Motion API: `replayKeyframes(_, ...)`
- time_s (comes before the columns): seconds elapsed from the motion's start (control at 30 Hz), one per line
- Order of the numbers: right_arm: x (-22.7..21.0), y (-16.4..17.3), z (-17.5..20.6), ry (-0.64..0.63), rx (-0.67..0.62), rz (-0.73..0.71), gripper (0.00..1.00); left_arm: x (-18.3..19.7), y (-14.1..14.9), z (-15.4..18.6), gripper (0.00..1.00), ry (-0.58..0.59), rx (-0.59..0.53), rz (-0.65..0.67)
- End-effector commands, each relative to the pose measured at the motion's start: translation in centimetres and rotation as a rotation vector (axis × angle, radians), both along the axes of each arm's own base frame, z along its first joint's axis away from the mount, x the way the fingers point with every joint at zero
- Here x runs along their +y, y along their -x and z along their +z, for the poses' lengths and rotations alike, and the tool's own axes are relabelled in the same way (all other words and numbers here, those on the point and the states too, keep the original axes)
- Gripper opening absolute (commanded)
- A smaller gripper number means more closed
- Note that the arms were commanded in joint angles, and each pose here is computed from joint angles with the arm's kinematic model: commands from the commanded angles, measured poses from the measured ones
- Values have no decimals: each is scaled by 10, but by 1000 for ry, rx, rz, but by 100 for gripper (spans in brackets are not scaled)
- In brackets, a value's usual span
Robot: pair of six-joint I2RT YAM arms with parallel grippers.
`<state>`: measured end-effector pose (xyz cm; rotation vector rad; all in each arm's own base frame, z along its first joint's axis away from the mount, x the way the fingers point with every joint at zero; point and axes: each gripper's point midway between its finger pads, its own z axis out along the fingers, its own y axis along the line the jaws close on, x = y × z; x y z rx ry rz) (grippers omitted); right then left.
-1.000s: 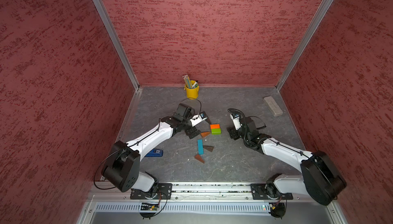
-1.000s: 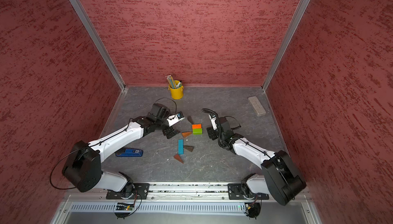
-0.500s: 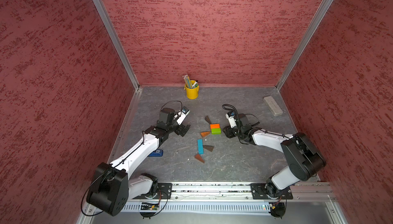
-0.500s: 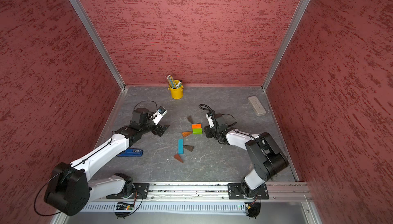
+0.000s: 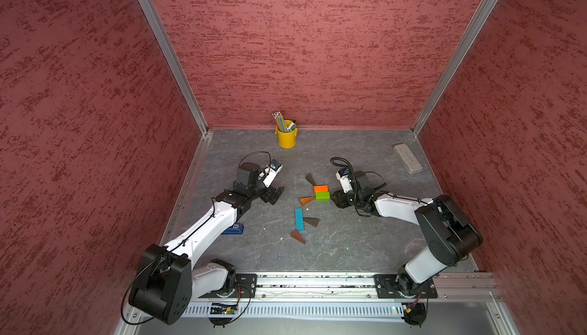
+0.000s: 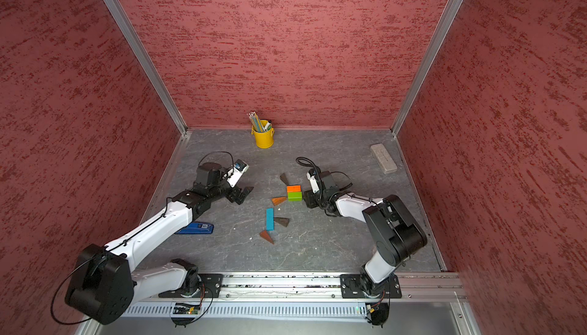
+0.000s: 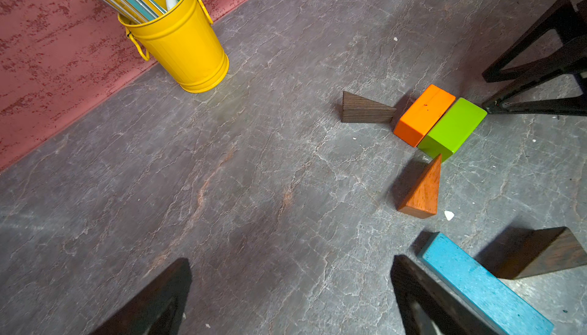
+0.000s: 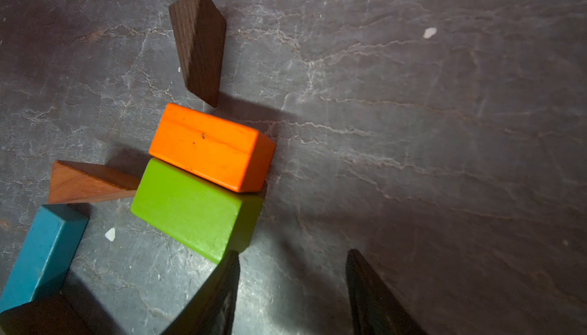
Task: Assemble a small pinwheel with building blocks
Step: Adjust the building block at the center of the board.
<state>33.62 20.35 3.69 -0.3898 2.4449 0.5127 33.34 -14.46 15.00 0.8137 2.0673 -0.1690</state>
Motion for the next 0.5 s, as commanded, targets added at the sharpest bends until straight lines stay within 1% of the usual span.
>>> replayKeyframes(0.0, 8, -6, 6, -35, -8, -3, 58, 0, -1, -3, 100, 9, 5, 0)
replayKeyframes(0.47, 14, -10, 9, -37, -21, 8, 60, -2, -3, -10, 100, 7, 19, -11)
